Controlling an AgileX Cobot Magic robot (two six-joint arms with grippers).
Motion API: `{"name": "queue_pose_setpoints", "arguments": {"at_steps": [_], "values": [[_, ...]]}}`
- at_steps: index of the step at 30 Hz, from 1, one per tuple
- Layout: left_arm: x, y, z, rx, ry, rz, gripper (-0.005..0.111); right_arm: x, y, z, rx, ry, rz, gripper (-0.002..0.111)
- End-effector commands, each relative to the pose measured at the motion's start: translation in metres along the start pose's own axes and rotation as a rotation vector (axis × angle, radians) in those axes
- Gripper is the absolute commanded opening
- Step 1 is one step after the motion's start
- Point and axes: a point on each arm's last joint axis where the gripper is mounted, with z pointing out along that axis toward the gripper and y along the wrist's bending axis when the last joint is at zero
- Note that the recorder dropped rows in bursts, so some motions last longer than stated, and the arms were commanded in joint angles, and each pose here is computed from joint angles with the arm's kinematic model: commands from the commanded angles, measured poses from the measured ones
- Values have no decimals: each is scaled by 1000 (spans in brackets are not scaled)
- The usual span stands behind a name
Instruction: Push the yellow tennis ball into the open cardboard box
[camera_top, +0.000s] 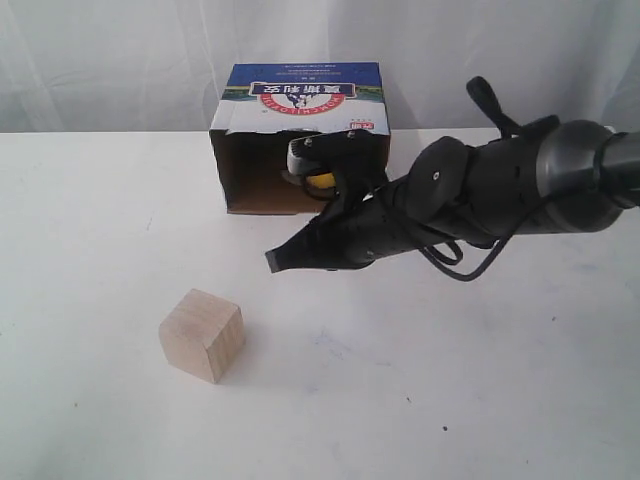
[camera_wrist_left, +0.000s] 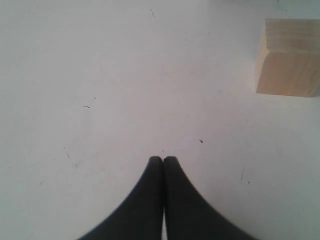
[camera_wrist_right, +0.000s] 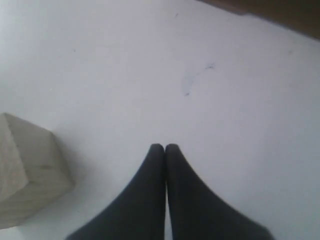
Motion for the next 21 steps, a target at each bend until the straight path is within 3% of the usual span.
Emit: {"name": "queue_pose_setpoints", "arguments": {"at_steps": [1, 3, 8, 9, 12, 15, 18, 19, 21], "values": [[1, 0, 0, 1, -5, -17, 0, -7, -35, -8, 85, -33, -36, 0], [1, 0, 0, 1, -5, -17, 0, -7, -61, -13, 142, -32, -39, 0], [1, 0, 0, 1, -5, -17, 0, 6, -124, -30, 272, 112, -303, 0], [1, 0, 0, 1, -5, -17, 0, 11, -136, -34, 287, 146, -288, 0], [1, 0, 0, 1, -5, -17, 0, 29, -179, -55, 392, 252, -106, 0], [1, 0, 0, 1, -5, -17, 0, 67, -230, -94, 603, 501, 144, 0], [1, 0, 0, 1, -5, -17, 0, 95, -247, -122, 707, 680, 408, 0], [1, 0, 0, 1, -5, -17, 0, 102, -244, -126, 680, 734, 484, 0], [1, 0, 0, 1, -5, -17, 0, 104, -237, -124, 598, 775, 500, 0]]}}
